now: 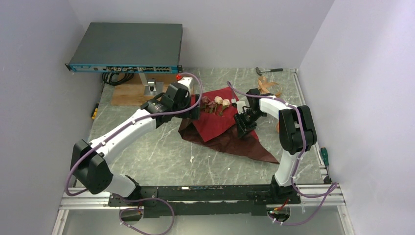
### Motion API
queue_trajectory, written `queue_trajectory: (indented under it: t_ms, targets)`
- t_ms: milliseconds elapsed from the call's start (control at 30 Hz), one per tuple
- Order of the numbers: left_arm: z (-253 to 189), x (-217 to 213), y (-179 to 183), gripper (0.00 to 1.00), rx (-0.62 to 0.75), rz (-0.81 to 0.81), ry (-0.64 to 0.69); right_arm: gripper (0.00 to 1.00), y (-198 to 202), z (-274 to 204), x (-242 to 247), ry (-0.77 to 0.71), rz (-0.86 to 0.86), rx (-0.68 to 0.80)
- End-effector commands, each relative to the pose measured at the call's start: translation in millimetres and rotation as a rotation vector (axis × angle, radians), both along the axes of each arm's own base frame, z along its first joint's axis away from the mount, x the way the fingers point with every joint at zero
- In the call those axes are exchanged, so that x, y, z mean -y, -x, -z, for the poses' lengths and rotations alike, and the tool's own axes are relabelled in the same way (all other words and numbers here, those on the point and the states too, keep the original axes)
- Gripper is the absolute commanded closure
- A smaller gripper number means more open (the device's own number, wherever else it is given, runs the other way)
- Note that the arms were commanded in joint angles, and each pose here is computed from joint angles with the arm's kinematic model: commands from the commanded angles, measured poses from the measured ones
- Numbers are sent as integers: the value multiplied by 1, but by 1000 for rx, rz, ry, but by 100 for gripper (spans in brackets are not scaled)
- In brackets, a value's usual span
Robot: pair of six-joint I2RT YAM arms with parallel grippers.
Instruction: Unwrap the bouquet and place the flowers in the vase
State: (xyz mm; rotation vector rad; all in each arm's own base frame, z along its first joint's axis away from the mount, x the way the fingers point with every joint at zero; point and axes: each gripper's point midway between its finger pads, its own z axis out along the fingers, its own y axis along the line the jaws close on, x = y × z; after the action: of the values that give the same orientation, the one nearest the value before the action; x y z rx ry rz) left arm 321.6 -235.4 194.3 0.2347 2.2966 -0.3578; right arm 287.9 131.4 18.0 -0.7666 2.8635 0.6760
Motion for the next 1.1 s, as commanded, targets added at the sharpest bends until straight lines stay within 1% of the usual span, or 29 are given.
queue_trajectory:
  t_ms: [0,33,100,200,300,333,367,400,433,467,500,533,600,700,767,833,933,1000,1067]
  targets:
    - [2,12,-4,0,-47,-18,104,63,-6,8,7,39,-22,23]
    - [4,16,-5,0,-77,-14,139,63,-5,7,7,37,-23,22]
    - [1,21,-10,1,-96,-7,212,63,-5,6,7,39,-23,22]
    - [-9,30,-10,1,-94,28,290,63,-5,5,7,39,-25,23]
    - [-17,36,-9,0,-78,64,332,63,-7,5,7,40,-28,24]
    - [-20,34,-11,4,-65,65,325,63,-7,4,7,40,-29,24]
    - [-22,31,-13,14,-50,60,307,63,-8,4,7,40,-30,25]
    - [-21,24,-15,29,-36,50,272,63,-9,4,7,41,-32,27]
    - [-21,16,-17,48,-26,32,234,64,-9,5,7,44,-33,26]
    - [-19,7,-18,65,-20,13,182,64,-8,6,8,48,-36,25]
    - [-18,-1,-19,76,-15,-1,136,64,-8,7,9,52,-38,24]
    - [-15,-12,-19,81,-12,-15,80,64,-8,8,10,58,-39,23]
    - [-9,-34,-20,83,5,-44,-25,65,-8,10,12,68,-41,24]
    - [-1,-69,-22,84,36,-70,-140,65,-7,13,14,81,-44,20]
    - [2,-87,-27,86,100,-62,-234,65,-7,14,15,83,-46,19]
    - [9,-102,-36,86,180,-16,-355,66,-6,16,16,86,-50,14]
    - [27,-118,-54,84,312,83,-577,66,-5,17,16,87,-52,8]
    - [38,-125,-68,82,395,151,-700,66,-5,17,16,86,-53,7]
    - [51,-128,-76,81,443,195,-769,66,-5,17,16,88,-56,5]
